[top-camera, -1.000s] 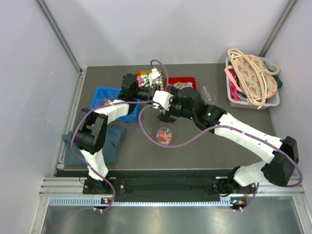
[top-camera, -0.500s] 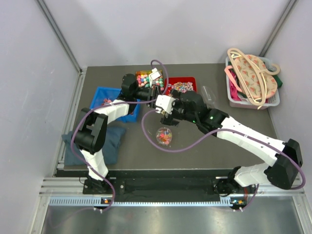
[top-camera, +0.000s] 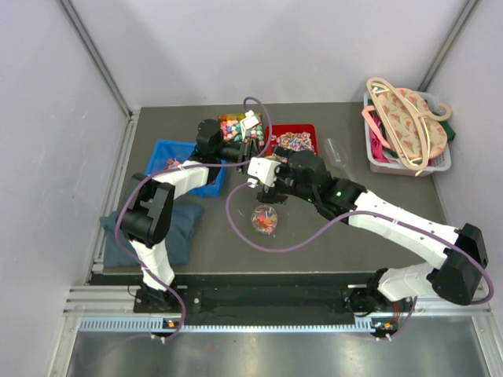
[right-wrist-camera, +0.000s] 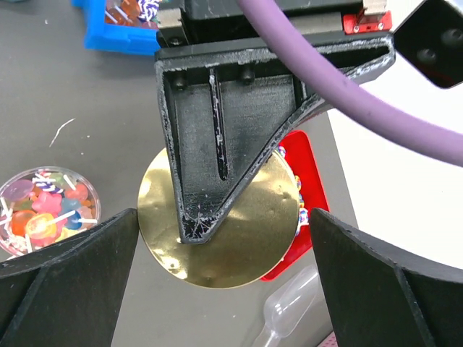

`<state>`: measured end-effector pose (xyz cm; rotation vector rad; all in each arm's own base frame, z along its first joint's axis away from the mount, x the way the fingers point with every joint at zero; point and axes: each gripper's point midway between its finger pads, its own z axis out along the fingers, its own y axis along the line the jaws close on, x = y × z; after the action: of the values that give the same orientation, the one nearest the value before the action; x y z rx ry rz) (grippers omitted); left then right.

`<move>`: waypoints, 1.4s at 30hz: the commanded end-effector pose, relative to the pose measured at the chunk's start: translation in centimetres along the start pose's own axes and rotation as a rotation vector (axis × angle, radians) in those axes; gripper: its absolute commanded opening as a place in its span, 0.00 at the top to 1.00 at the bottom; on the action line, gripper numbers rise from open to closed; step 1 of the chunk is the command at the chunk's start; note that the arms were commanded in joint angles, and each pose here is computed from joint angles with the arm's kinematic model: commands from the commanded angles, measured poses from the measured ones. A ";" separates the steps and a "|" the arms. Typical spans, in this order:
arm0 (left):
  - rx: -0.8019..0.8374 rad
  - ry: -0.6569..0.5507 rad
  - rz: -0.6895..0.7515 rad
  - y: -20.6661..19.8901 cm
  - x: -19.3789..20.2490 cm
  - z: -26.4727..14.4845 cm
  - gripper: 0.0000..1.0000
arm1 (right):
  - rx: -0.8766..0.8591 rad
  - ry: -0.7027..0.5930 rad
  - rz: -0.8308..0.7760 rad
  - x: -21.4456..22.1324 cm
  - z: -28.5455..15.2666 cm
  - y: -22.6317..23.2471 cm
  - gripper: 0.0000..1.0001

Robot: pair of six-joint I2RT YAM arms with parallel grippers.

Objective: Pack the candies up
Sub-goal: Pick up the bottle lid at the center of the board.

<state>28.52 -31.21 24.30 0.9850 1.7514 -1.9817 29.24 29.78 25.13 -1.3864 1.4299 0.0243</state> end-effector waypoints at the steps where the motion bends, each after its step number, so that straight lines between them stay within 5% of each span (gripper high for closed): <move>1: 0.016 0.016 0.038 -0.2 -0.3 0.1 0.87 | 0.068 -0.048 -0.006 -1.8 -0.2 -1.6 0.01; 19: 0.017 0.017 0.033 -0.1 -0.3 0.1 0.87 | 0.049 -0.036 -0.021 -1.6 0.6 -0.8 0.03; 32: 0.018 0.018 0.033 0.0 -0.3 0.1 0.86 | 0.054 -0.037 -0.018 -1.8 0.6 -1.0 0.39; 35: 0.015 0.016 0.030 0.1 -0.3 0.1 0.80 | 0.055 -0.033 -0.020 -1.7 0.5 -1.0 0.40; 42: 0.002 -0.006 0.061 -0.2 -1.0 -0.6 0.48 | 0.056 -0.027 -0.024 -1.4 -0.1 -0.9 0.40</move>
<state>28.77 -31.18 23.83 0.9714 1.7666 -1.9888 29.45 30.14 24.45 -1.4074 1.4282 -0.0148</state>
